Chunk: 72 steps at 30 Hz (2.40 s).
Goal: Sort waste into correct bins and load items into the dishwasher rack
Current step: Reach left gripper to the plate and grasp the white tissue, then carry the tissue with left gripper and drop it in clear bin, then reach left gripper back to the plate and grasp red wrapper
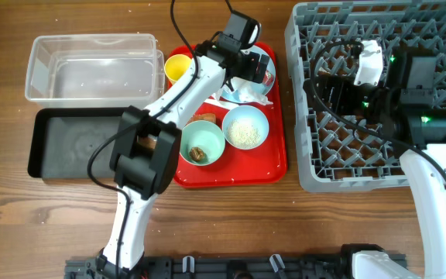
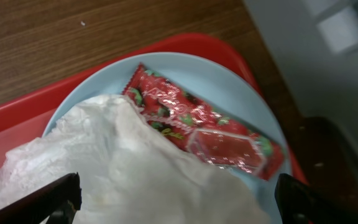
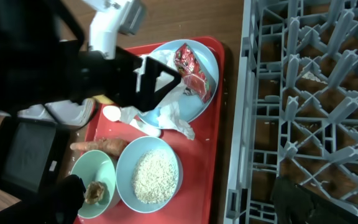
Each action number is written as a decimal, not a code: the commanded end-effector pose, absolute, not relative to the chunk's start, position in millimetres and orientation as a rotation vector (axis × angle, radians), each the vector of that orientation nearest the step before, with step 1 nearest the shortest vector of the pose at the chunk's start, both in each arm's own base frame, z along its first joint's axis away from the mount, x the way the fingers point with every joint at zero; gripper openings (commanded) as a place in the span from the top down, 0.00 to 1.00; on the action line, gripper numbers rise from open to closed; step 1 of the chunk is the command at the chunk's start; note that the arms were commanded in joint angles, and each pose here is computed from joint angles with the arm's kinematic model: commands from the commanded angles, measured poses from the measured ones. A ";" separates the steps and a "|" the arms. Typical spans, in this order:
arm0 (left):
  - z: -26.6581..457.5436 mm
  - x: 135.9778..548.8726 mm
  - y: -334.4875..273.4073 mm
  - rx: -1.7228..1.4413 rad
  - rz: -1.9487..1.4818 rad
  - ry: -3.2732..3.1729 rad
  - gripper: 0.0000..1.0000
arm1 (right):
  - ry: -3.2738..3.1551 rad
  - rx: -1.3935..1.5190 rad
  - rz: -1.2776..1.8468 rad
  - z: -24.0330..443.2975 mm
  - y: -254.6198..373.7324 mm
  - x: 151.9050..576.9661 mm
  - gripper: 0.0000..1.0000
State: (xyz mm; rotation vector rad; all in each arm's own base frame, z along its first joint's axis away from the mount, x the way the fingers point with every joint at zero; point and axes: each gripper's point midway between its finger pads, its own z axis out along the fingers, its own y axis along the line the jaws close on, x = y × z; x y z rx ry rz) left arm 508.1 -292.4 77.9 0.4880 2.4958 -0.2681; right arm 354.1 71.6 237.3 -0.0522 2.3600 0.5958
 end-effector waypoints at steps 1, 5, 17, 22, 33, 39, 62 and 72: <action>56.2 523.3 -293.8 0.537 -0.235 2.473 0.00 | 2.339 -0.058 0.617 246.0 73.7 356.0 0.00; 23.8 518.4 -301.1 0.498 -0.300 2.535 0.00 | 2.339 -0.058 0.617 246.0 73.7 356.0 0.00; 32.9 520.8 -303.6 0.452 -0.321 2.523 0.96 | 2.345 -0.058 0.616 245.0 73.6 355.0 0.00; 191.6 534.8 -277.8 0.255 -0.431 2.286 0.96 | 2.341 -0.058 0.612 245.5 73.2 355.8 0.00; 285.1 540.1 -30.5 -0.245 -0.115 2.216 0.96 | 2.320 -0.062 0.610 249.1 73.2 359.4 0.00; 173.7 558.3 60.3 -0.460 0.001 2.403 0.96 | 2.322 -0.055 0.614 248.9 73.3 359.1 0.00; 150.0 537.6 -233.1 0.086 -0.466 2.459 0.04 | 2.318 -0.057 0.616 249.8 73.6 359.7 0.00; 59.1 532.9 -318.9 0.107 -0.428 2.468 0.08 | 2.336 -0.060 0.610 246.2 73.1 356.6 0.00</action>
